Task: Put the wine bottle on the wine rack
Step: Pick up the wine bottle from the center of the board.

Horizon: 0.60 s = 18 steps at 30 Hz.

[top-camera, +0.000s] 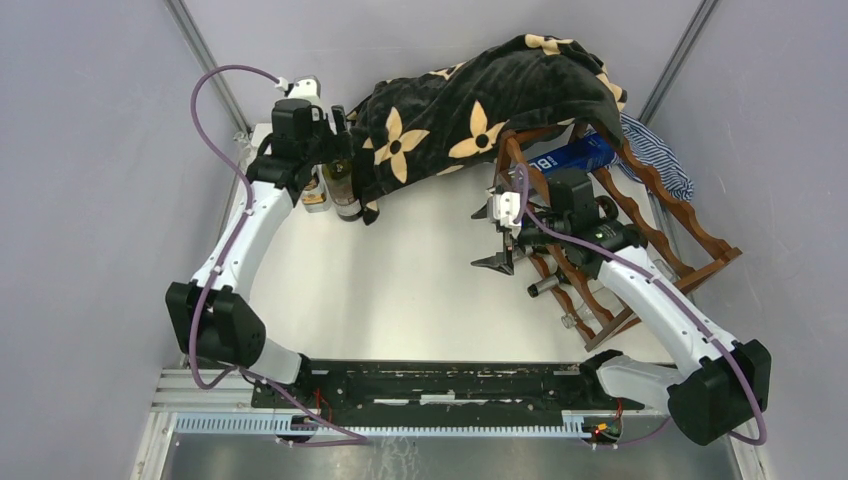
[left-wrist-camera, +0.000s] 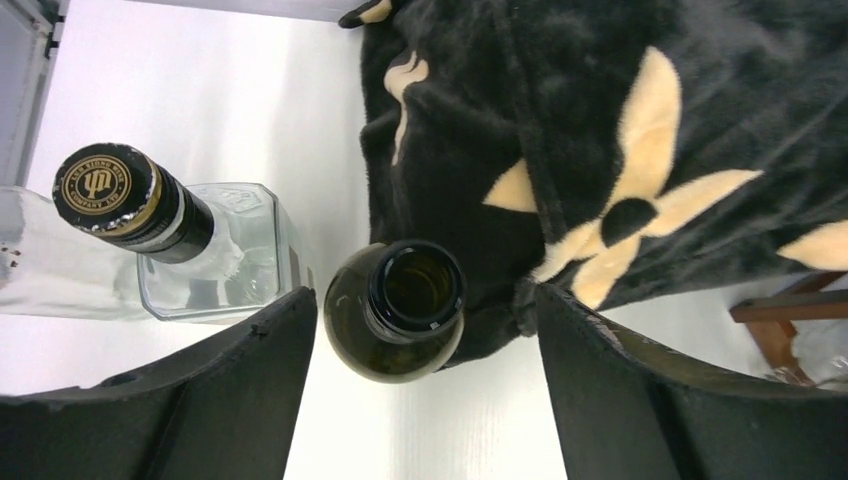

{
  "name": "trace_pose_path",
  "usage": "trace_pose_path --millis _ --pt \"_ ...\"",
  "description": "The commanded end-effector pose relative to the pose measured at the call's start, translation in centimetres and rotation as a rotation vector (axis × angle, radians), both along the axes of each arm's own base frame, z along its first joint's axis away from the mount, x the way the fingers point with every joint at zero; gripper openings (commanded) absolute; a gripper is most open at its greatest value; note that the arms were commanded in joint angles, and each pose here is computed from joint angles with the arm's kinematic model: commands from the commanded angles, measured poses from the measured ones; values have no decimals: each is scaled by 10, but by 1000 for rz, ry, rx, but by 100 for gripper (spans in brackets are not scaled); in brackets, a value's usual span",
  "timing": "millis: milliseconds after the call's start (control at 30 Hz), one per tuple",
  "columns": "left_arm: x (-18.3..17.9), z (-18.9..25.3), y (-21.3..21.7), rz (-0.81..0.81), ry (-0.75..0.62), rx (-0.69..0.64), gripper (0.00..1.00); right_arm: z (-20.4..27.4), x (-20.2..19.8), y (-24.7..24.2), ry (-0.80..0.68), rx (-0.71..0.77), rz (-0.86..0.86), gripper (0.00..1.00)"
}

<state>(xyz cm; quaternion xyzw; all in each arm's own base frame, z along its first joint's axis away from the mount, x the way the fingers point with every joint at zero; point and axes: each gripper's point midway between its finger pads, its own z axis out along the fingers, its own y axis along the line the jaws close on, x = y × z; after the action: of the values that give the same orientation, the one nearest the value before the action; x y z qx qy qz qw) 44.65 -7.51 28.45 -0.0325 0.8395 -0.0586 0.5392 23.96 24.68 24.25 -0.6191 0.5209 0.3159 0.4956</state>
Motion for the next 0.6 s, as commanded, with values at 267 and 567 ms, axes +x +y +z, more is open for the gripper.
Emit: trace_pose_path --millis 267,567 --pt "27 13 14 91 -29 42 64 -1 4 0 -27 17 -30 98" --pt "24 8 11 53 5 70 3 -2 1 0 -19 15 -25 98"
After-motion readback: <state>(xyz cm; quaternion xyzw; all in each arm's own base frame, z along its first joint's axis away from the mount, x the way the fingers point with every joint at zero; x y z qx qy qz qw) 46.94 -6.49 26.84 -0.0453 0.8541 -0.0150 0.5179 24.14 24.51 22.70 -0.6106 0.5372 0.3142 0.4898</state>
